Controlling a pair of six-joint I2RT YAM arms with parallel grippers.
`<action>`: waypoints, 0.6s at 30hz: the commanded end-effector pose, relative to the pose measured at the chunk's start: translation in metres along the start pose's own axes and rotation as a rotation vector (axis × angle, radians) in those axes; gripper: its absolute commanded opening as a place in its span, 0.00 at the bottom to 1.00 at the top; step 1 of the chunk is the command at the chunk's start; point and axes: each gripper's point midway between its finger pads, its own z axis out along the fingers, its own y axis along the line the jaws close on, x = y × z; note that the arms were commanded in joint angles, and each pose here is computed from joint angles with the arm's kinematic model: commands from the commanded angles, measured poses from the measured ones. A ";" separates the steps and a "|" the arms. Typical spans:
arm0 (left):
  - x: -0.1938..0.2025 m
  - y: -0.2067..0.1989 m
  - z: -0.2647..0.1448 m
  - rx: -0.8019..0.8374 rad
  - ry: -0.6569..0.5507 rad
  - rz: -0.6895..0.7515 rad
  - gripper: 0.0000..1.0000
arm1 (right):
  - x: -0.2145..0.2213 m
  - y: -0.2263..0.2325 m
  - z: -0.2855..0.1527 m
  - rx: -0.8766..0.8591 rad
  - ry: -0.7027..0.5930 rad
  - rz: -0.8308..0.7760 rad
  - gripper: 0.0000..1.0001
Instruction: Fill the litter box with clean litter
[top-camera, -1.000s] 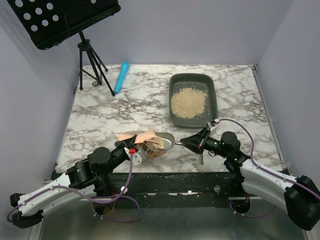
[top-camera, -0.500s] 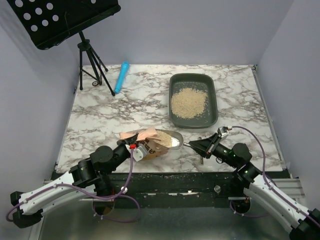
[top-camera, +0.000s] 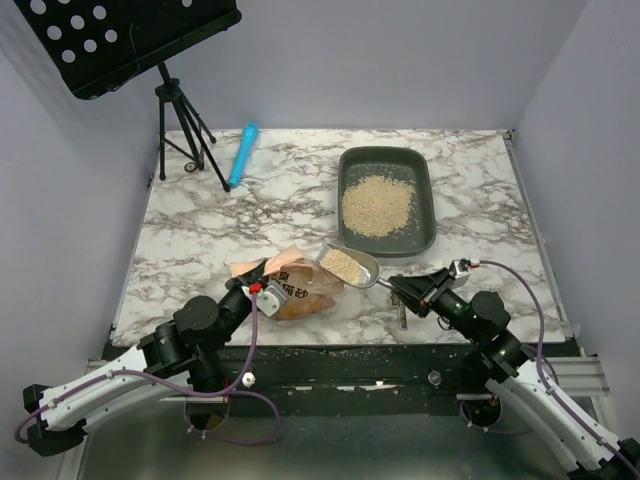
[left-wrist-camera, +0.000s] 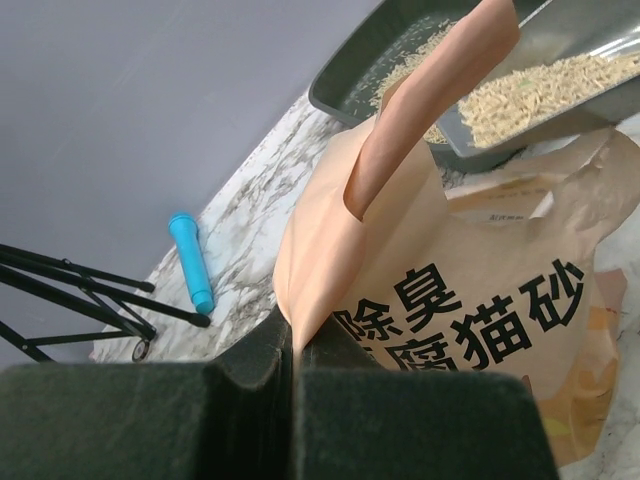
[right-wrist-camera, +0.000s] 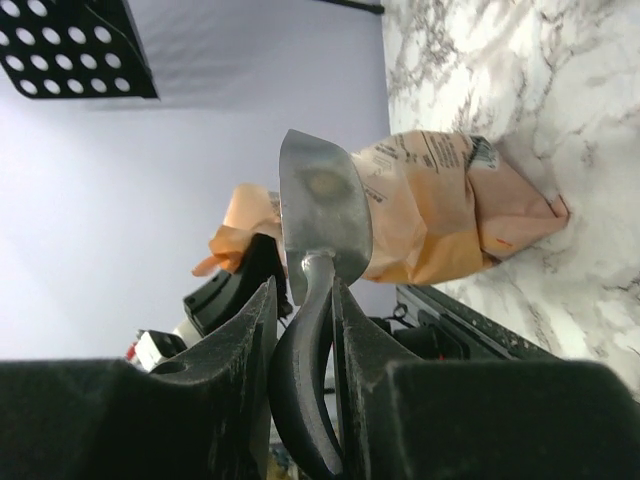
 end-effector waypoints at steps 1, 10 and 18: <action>-0.032 0.041 -0.007 -0.172 -0.114 -0.091 0.00 | -0.025 0.051 -0.002 -0.129 -0.145 0.049 0.00; -0.035 0.040 -0.006 -0.162 -0.125 -0.102 0.00 | -0.062 0.107 0.021 -0.225 -0.334 -0.040 0.00; -0.034 0.040 -0.007 -0.161 -0.126 -0.103 0.00 | -0.099 0.122 0.045 -0.121 -0.522 -0.252 0.00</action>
